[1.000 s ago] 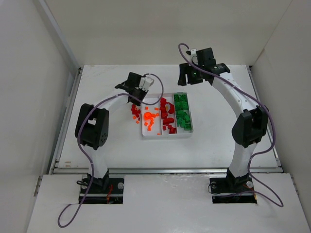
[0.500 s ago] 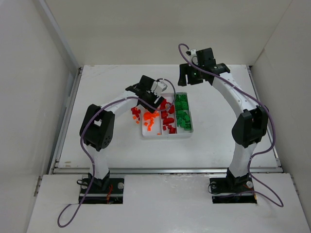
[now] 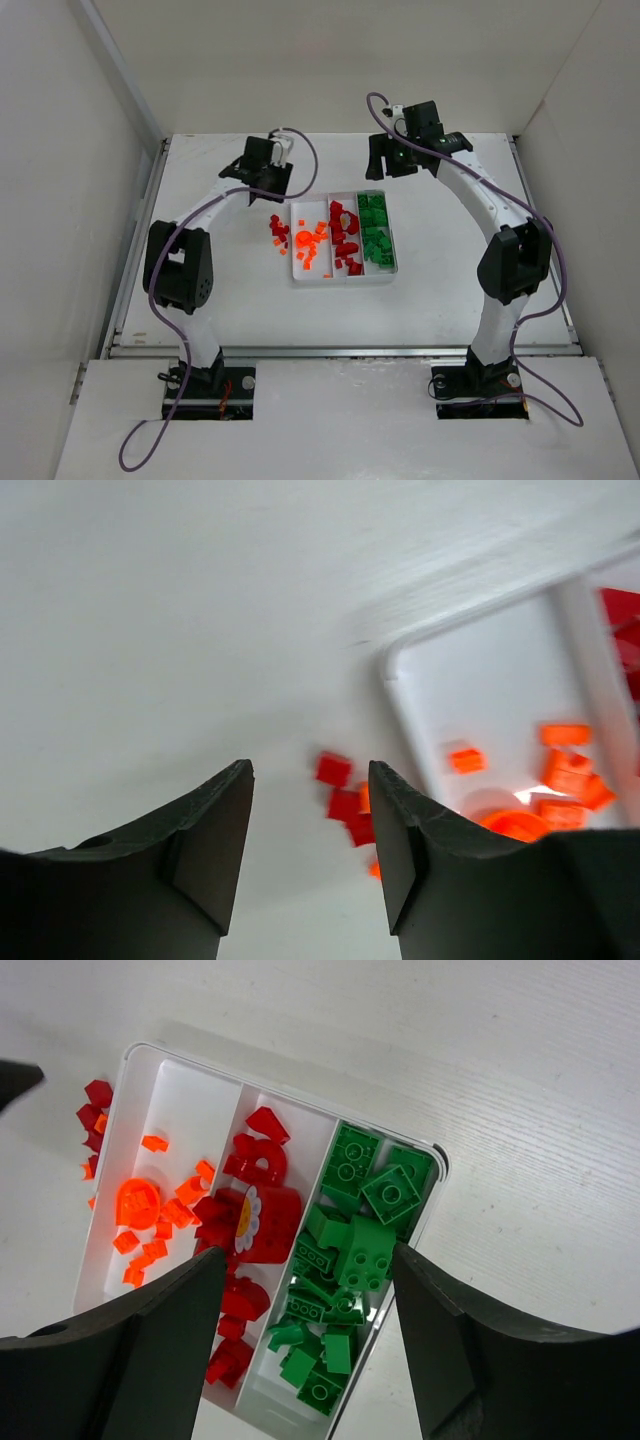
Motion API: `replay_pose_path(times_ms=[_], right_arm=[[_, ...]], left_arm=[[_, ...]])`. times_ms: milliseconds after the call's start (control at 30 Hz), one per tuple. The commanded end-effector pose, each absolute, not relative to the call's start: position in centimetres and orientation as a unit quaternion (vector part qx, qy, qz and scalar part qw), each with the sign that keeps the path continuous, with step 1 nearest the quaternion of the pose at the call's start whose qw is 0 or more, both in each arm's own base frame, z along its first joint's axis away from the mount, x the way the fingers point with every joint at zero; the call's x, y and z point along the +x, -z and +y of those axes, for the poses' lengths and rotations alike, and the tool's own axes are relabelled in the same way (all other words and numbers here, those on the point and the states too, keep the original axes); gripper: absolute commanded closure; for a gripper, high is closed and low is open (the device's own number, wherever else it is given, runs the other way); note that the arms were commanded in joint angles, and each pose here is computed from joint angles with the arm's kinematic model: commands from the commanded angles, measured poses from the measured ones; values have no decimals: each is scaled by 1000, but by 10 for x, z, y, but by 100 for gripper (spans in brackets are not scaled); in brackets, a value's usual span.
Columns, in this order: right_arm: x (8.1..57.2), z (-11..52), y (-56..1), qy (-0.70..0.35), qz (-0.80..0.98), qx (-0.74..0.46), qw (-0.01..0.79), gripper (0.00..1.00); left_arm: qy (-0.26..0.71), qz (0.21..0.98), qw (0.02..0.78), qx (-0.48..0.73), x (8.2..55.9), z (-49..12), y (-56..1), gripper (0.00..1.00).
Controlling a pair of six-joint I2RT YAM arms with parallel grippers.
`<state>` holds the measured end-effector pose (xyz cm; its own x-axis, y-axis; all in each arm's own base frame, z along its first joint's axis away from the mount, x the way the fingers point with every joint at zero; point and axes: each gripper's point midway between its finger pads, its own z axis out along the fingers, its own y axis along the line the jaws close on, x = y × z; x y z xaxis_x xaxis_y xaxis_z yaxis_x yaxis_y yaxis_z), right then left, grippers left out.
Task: Sort the legos into containers by color
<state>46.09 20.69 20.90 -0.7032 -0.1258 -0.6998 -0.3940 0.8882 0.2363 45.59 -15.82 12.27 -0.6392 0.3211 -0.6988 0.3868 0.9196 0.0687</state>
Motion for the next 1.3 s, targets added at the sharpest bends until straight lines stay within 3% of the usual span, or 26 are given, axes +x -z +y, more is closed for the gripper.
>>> replay_pose_path(times_ms=[0, 233, 500, 1033, 1167, 1267], right_arm=[[458, 210, -242, -201, 884, -152, 393, 27], [464, 214, -240, -207, 884, -150, 391, 27], [467, 215, -239, -209, 885, -146, 389, 27], [467, 214, -238, -205, 886, -144, 390, 27], [468, 216, -234, -208, 887, -145, 385, 27], [468, 216, -234, -208, 887, -145, 385, 27]], left_arm=[[23, 910, 396, 118, 467, -121, -134, 54], [6, 927, 351, 136, 471, -107, -89, 44], [71, 929, 309, 193, 460, -132, -56, 37], [62, 952, 228, 196, 425, -121, -13, 60], [65, 953, 232, 185, 428, -123, -17, 77], [71, 949, 243, 187, 438, -127, -31, 95]])
